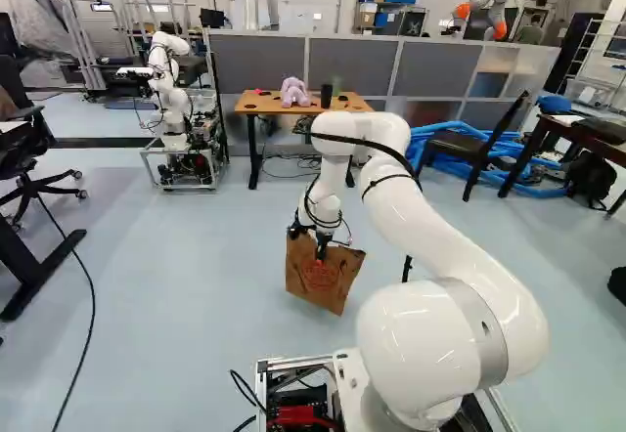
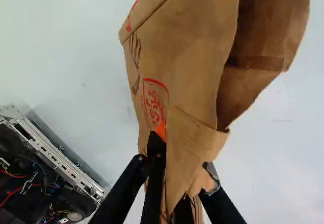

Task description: Pick up the bag on the ground and place it on the table

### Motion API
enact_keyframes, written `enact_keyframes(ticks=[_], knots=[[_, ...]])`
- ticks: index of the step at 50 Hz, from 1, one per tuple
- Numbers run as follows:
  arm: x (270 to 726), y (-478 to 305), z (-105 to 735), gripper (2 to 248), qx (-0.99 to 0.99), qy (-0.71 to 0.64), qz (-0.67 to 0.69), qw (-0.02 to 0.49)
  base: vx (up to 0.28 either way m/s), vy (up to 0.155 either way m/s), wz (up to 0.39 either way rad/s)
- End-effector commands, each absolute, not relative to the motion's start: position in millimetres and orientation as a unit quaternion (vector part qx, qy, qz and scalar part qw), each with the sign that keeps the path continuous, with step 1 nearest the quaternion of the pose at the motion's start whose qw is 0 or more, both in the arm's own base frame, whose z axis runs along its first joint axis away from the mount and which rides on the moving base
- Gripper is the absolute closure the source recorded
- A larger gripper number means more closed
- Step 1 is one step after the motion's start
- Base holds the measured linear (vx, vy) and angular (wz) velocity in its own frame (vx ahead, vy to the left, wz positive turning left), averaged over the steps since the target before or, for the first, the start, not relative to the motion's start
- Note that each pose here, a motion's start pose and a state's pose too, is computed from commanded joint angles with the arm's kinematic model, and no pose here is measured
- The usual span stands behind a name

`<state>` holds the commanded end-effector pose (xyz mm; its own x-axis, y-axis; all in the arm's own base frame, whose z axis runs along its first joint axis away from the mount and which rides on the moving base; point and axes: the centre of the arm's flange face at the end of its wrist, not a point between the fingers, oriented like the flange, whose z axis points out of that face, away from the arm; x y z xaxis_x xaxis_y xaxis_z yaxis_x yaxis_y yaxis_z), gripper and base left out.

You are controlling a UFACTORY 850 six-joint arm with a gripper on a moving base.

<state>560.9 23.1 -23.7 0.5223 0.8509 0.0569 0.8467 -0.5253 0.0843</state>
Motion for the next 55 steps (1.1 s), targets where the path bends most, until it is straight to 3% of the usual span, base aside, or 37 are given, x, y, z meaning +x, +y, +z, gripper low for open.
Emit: enact_keyframes(ticks=[55], knots=[[552,23,59,229,0.893,0.443,0.067,0.030,0.000,0.000,0.000]])
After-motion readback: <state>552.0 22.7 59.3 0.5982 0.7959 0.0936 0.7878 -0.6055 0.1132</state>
